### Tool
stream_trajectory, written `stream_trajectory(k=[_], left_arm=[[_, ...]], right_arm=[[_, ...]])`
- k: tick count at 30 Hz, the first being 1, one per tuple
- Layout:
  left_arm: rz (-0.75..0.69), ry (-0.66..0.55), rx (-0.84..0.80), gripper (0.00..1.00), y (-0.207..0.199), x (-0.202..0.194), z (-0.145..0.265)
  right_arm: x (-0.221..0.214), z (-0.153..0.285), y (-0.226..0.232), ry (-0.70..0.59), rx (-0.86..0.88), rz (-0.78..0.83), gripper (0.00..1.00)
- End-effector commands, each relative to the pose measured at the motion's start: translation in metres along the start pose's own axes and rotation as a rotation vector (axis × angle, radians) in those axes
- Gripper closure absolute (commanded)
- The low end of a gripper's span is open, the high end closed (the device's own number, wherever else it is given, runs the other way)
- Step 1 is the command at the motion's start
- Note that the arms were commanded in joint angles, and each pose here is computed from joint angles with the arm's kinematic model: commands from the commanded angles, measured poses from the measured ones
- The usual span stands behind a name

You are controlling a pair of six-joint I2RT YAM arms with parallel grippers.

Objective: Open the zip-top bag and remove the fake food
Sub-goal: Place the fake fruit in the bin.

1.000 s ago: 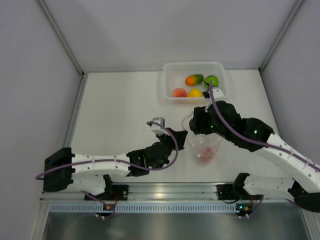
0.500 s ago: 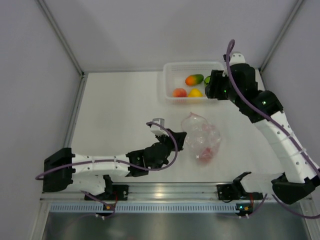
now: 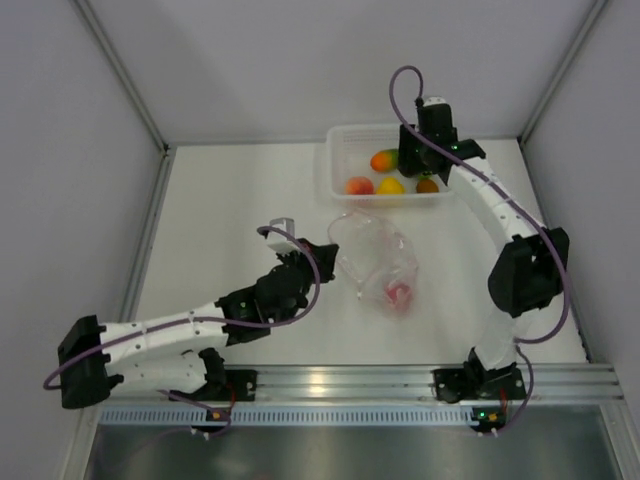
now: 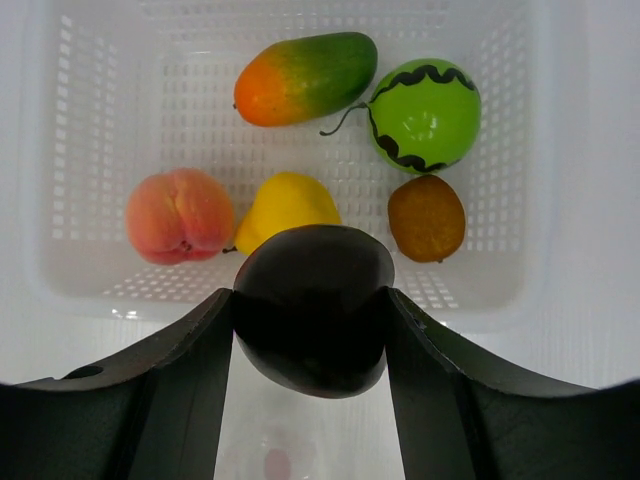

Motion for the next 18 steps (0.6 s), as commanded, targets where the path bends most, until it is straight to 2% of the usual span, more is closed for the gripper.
stream_trajectory(k=[1, 2, 7, 11, 14, 18], left_arm=[[-0.029, -0.060, 0.017, 1.00, 0.005, 0.041, 0.009], [-0.049, -0.070, 0.022, 1.00, 0.007, 0.046, 0.011], [-0.102, -0.105, 0.030, 1.00, 0.010, 0.073, 0.025], [-0.115, -0.128, 0.022, 1.00, 0.009, 0.088, 0.034], [-0.122, -0.128, 0.017, 1.00, 0.008, 0.091, 0.035], [-0.128, -0.117, 0.009, 1.00, 0.008, 0.089, 0.034]], right_arm=[[0.040, -0.018, 0.008, -0.136, 0.022, -0.015, 0.72], [0.029, -0.039, 0.007, -0.086, -0.004, -0.011, 0.72], [0.016, -0.089, 0.014, -0.022, 0.032, -0.021, 0.71], [0.011, -0.109, 0.020, 0.010, 0.057, -0.029, 0.69], [0.007, -0.113, 0.014, 0.014, -0.080, -0.063, 0.67], [0.002, -0.114, 0.002, 0.040, -0.130, -0.077, 0.33]])
Point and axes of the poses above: each gripper's point midway between its finger pads, its own z axis back along the fingers, its own y axis along the line the jaws close on, x = y × z, the point moved 8 cm from there along z, back along the fingers, and after that the axes turned 6 degrees about -z, right-handed, at the moved point
